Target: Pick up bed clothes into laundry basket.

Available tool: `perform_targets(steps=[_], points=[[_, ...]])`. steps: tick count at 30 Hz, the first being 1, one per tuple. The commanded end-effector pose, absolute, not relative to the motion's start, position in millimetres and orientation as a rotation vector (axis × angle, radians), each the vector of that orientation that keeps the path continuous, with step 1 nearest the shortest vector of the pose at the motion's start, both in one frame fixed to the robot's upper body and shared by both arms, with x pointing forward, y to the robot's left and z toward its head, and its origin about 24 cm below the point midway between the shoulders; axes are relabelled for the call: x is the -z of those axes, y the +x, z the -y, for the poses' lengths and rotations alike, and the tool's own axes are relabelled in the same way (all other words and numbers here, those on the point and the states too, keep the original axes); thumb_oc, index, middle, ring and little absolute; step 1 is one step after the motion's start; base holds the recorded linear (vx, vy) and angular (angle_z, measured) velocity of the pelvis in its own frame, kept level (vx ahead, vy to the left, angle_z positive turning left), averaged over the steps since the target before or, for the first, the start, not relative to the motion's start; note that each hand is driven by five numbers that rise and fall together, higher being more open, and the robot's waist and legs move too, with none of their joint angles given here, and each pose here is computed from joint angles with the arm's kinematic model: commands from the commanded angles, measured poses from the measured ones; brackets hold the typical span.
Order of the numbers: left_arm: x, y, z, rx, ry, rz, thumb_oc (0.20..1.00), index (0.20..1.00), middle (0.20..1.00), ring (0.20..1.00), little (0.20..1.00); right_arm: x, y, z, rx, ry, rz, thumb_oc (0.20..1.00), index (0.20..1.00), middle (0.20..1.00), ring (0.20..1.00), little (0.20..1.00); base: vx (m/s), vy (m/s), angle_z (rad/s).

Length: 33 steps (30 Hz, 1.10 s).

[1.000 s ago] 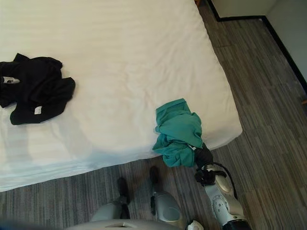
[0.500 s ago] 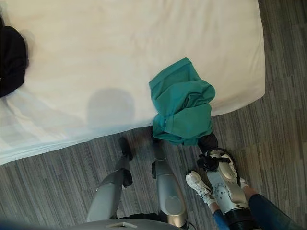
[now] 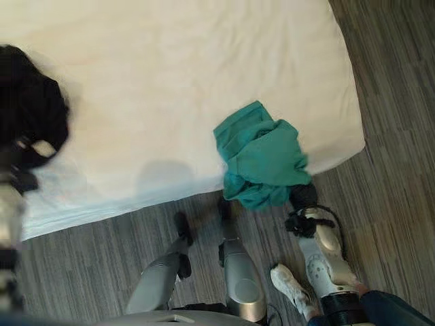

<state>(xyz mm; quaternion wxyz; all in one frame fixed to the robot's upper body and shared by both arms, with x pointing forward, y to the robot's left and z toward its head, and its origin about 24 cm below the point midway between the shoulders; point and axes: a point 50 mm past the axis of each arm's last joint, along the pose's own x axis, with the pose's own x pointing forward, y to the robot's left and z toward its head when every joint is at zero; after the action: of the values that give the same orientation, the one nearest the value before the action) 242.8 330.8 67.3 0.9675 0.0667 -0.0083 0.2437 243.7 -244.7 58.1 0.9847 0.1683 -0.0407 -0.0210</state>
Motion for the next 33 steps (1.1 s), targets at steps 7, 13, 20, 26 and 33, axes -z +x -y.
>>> perform_targets(steps=[7, 13, 20, 26, 33], points=[[-39, 195, -289, -0.423, -0.194, 0.091, 0.200, 0.200, 0.200, 0.200, 0.200, -73, 233, 252, 0.068, 0.143, 0.169, 0.200, 0.200, 0.200, 0.200, 0.200, 0.08, -0.069, 0.30], [-39, 193, -266, -0.389, -0.348, 0.141, 0.200, 0.200, 0.200, 0.200, 0.200, -66, 231, 235, 0.008, 0.185, 0.151, 0.200, 0.200, 0.200, 0.200, 0.200, 0.03, -0.073, 0.14], [-50, 200, -269, -0.391, -0.076, 0.113, 0.200, 0.200, 0.200, 0.200, 0.200, -69, 234, 253, 0.200, -0.027, 0.154, 0.200, 0.200, 0.200, 0.200, 0.200, 0.01, -0.037, -0.01], [-60, 203, -276, -0.434, -0.054, 0.168, 0.200, 0.200, 0.200, 0.200, 0.200, -76, 223, 270, 0.259, -0.075, 0.186, 0.200, 0.200, 0.200, 0.200, 0.200, -0.06, -0.042, -0.24], [-72, 218, -258, -0.290, -0.060, 0.218, 0.200, 0.200, 0.200, 0.200, 0.200, -78, 208, 284, 0.354, -0.065, 0.209, 0.200, 0.200, 0.200, 0.200, 0.200, -0.15, 0.077, -2.11]])
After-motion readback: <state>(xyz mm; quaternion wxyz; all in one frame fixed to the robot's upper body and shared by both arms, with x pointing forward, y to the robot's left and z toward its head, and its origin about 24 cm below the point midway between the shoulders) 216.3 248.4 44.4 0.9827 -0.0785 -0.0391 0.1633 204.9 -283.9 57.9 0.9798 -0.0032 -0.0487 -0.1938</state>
